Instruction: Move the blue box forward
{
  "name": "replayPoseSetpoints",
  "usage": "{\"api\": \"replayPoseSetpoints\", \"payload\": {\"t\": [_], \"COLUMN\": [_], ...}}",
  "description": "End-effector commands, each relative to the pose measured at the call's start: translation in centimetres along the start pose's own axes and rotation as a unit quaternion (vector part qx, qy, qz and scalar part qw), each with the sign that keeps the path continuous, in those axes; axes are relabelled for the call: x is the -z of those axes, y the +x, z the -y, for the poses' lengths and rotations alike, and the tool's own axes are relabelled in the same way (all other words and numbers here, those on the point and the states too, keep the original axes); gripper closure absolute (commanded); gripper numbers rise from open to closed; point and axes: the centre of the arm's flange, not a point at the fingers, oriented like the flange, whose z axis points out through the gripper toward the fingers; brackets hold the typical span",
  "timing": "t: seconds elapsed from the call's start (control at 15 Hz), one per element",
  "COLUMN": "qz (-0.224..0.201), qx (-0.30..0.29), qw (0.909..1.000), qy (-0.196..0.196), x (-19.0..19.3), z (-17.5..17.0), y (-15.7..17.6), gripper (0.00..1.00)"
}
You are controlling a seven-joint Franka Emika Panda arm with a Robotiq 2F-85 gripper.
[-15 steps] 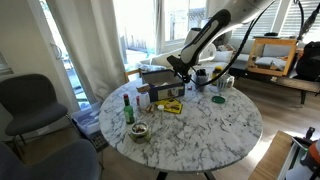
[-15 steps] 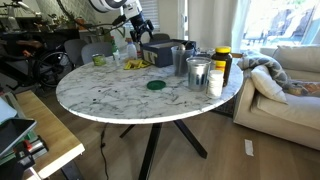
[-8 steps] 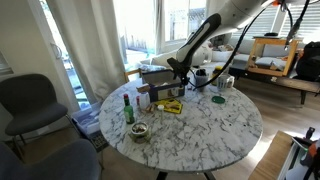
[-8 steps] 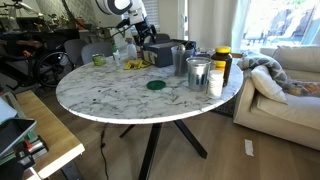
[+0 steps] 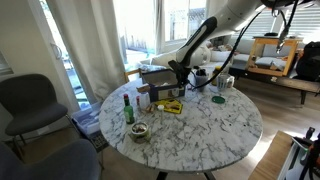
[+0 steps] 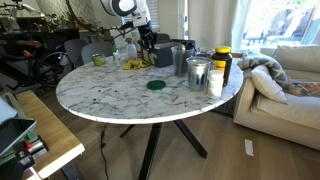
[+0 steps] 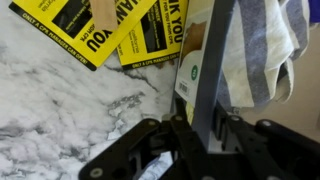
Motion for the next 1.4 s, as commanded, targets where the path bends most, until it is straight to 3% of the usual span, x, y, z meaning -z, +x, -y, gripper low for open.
{"api": "replayPoseSetpoints", "payload": {"t": [0.0,0.4,1.0,1.33], "qz": [-0.009,-0.008,0.002,0.013], "qx": [-0.002,0.004,-0.021,-0.021], "qw": [0.9997,0.9994,0.9997,0.9996], "qy": [-0.023,-0.032,0.014,0.012], "x": [1.1,3.7,9.0,12.0], "z": [0.1,-1.0,-1.4,-4.7], "y": [0.2,1.3,2.1,1.5], "gripper": [0.99,0.99,0.99,0.98]}}
